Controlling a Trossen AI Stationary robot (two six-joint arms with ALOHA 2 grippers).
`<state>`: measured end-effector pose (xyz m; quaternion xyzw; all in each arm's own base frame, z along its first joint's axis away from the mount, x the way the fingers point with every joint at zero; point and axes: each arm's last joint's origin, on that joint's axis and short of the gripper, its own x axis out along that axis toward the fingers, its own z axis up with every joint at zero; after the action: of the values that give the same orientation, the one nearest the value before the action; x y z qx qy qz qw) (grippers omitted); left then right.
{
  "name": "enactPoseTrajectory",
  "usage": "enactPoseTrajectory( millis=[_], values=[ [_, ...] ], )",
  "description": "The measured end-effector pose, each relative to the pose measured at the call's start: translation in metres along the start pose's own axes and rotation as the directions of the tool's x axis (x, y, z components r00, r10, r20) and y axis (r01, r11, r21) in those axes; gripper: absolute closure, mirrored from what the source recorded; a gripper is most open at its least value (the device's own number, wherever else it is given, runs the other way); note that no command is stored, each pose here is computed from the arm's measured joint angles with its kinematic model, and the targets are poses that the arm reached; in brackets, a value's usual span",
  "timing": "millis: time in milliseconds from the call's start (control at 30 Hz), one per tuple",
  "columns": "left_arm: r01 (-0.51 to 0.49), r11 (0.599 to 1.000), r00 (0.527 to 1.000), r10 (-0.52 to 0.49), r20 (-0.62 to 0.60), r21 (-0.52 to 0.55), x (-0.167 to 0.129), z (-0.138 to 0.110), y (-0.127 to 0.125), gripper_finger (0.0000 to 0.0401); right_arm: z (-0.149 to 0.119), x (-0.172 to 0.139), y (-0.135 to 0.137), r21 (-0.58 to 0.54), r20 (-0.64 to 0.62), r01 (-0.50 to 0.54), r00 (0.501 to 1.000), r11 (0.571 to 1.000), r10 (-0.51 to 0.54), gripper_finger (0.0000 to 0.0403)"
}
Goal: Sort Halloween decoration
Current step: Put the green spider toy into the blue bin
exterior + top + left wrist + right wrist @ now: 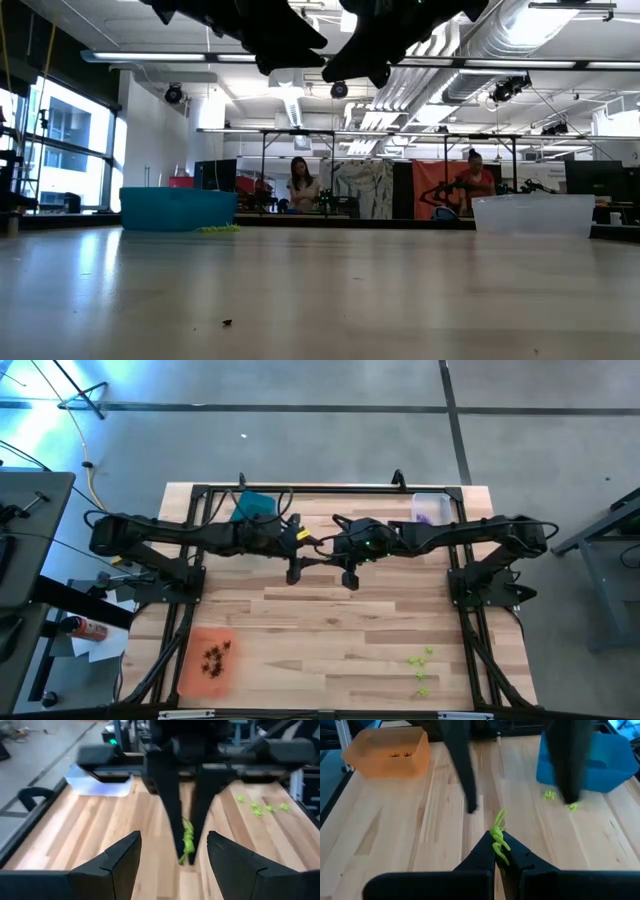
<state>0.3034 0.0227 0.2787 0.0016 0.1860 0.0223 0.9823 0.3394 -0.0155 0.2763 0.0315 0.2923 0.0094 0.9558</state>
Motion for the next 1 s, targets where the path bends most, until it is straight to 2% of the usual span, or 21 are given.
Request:
enactPoseTrajectory(
  millis=[333,533,667,1000],
  values=[
    [0.081,0.997,0.996,-0.08,-0.05,0.01,0.011,-0.01,-0.002,0.0201,0.0,0.0,0.0,-0.007,-0.005,0.0,1.0,1.0,0.0,0.0402],
    [0.051,0.999,0.996,-0.051,-0.072,0.002,0.021,-0.017,-0.001,0.0236,-0.001,0.0,0.0,-0.007,-0.006,0.0,1.0,1.0,0.0,0.0402],
    [0.049,0.999,0.998,-0.049,-0.039,-0.003,0.018,-0.012,-0.001,0.0264,-0.002,0.0,0.0,-0.006,-0.017,0.001,1.0,1.0,-0.001,0.0402],
    [0.053,0.997,0.998,-0.052,-0.019,0.056,0.016,-0.009,-0.002,0.0314,-0.004,-0.001,-0.006,0.006,-0.041,0.017,0.999,1.0,-0.017,0.0402]
  ],
)
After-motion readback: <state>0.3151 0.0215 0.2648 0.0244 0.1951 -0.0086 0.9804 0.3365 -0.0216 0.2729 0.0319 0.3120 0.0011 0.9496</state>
